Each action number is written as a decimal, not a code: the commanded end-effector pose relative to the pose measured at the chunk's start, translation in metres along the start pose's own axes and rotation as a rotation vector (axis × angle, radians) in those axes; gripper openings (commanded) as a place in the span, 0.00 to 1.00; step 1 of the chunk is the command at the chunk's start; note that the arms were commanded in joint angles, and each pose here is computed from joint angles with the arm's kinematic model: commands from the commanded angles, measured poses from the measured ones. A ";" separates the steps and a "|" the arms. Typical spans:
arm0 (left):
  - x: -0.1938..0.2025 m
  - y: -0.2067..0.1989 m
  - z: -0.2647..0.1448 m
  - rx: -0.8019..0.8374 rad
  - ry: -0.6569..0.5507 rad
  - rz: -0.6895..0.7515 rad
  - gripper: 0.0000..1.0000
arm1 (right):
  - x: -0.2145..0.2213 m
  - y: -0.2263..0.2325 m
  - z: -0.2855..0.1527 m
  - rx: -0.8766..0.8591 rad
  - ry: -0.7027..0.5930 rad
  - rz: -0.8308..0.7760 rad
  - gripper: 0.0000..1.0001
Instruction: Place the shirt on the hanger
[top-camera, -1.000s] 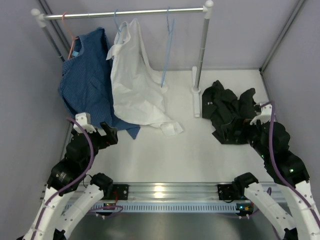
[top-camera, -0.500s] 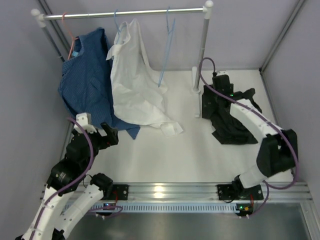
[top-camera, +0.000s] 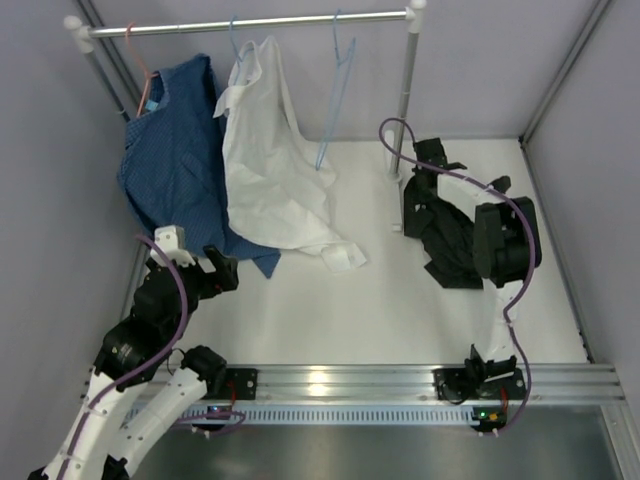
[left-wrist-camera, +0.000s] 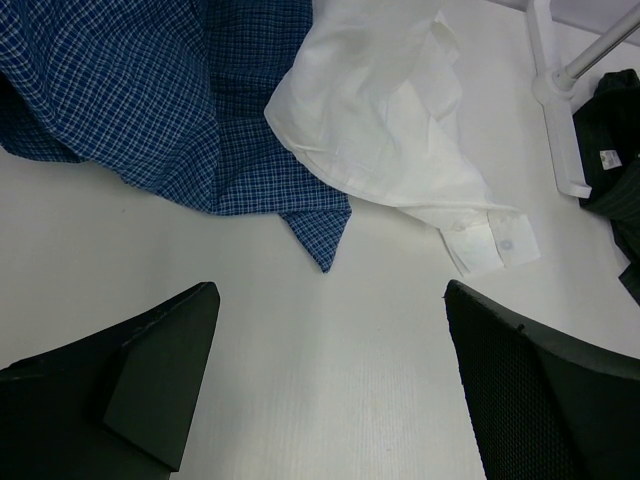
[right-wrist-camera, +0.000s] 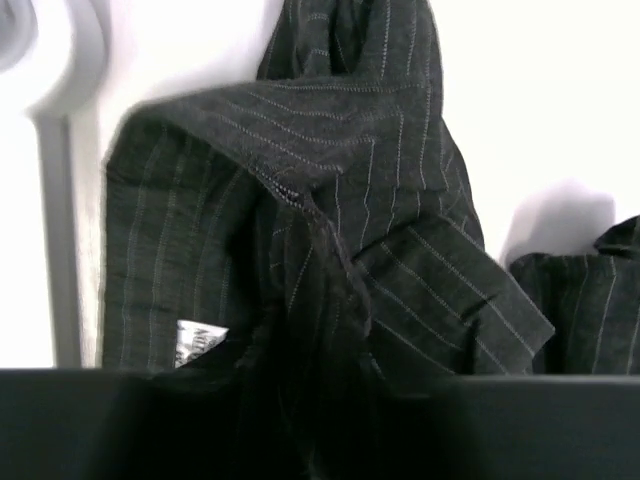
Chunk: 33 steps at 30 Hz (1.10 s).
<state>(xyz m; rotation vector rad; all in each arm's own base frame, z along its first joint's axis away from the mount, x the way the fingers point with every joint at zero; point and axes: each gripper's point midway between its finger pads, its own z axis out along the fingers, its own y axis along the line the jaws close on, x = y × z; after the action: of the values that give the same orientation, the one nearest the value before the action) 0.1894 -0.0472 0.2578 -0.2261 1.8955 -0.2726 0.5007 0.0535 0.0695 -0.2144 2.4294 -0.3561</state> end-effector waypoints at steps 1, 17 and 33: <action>-0.011 -0.006 0.001 0.023 -0.052 -0.026 0.98 | -0.026 -0.021 -0.003 0.030 -0.080 0.057 0.16; -0.018 -0.025 -0.012 0.141 -0.047 -0.025 0.98 | -0.067 -0.078 -0.281 -0.149 -0.542 0.452 0.00; 0.021 -0.225 -0.004 0.722 0.146 -0.408 0.98 | -0.002 -0.003 -0.420 -0.817 -0.684 0.565 0.00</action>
<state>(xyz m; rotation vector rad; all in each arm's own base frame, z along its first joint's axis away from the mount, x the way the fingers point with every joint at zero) 0.1832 -0.2406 0.2411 0.0265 2.0121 -1.0957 0.2459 0.1083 0.3839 0.0347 1.7257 0.6405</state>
